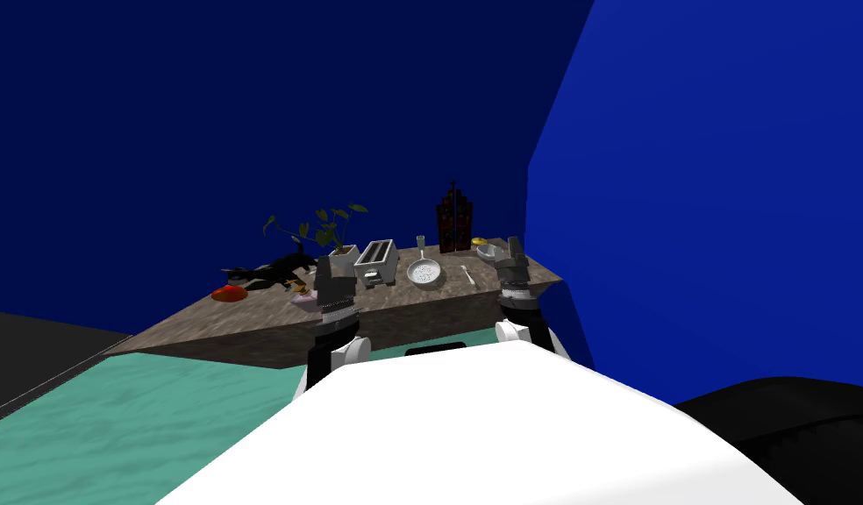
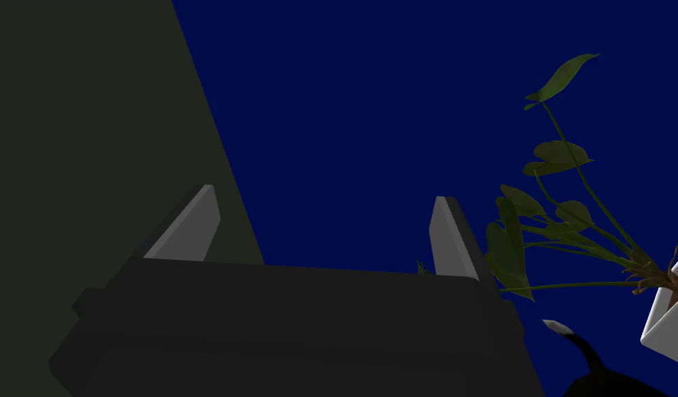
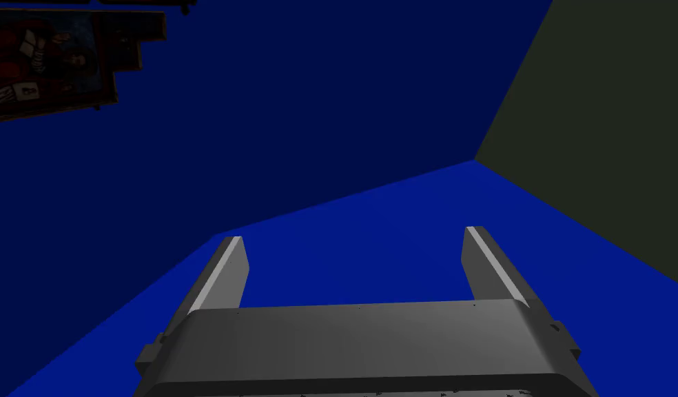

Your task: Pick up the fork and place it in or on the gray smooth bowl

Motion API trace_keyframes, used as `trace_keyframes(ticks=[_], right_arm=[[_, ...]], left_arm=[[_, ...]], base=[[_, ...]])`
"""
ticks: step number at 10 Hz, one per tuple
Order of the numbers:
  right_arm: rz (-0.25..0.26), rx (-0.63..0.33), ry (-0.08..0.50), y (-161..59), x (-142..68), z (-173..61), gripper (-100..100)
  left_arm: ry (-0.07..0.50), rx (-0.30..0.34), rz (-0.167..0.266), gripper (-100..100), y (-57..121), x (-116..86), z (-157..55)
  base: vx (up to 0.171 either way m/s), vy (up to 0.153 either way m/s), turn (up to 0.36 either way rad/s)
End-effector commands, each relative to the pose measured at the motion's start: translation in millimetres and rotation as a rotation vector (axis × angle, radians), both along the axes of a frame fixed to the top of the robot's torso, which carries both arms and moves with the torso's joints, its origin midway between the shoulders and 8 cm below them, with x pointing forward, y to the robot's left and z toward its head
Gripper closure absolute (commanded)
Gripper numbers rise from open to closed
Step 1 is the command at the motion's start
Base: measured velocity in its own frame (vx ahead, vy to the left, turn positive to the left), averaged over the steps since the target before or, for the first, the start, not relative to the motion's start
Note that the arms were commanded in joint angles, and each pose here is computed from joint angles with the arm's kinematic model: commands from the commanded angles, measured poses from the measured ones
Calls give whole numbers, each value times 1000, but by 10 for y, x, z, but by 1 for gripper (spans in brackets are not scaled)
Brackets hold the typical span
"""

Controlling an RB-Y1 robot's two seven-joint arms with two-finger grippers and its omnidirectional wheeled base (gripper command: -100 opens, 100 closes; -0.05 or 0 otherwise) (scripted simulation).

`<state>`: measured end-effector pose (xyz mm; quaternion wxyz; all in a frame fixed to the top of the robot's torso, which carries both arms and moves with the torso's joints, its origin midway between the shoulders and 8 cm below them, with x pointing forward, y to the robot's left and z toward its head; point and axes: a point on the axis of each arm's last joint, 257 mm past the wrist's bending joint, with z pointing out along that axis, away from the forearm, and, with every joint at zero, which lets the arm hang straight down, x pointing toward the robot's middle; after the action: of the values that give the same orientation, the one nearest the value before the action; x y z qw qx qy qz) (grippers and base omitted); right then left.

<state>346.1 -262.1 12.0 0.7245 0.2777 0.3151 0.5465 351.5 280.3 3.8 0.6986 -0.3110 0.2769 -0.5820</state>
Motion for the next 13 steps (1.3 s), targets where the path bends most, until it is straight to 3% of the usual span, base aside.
trace_keyframes(ticks=[1, 3, 6, 7, 8, 9, 11, 12, 13], right_arm=[[13, -36, 33, 29, 46, -85, -100], [28, -97, 104, 56, 139, -278, -100], [30, -206, 259, 21, 313, -729, -100], [37, -222, 262, 31, 312, -735, -100], [33, -266, 324, -8, 365, -921, -100], [34, -270, 325, -6, 365, -922, -100], [17, -354, 452, -127, 445, -1314, -100], [22, -371, 459, -129, 447, -1329, -100], [11, -422, 526, -217, 472, -1537, -100]], left_arm=[[0, 0, 0, 0, 0, 0, 0], [0, 0, 0, 0, 0, 0, 0], [0, 0, 0, 0, 0, 0, 0], [0, 0, 0, 0, 0, 0, 0], [0, 0, 0, 0, 0, 0, 0], [0, 0, 0, 0, 0, 0, 0], [0, 0, 0, 0, 0, 0, 0], [0, 0, 0, 0, 0, 0, 0], [0, 0, 0, 0, 0, 0, 0]], base=[[4, -8, -19], [11, -27, -26], [15, -56, -60], [11, -43, -17], [9, -40, -45], [9, -35, -27], [25, -52, -75], [19, -52, -26], [15, -62, -59]])
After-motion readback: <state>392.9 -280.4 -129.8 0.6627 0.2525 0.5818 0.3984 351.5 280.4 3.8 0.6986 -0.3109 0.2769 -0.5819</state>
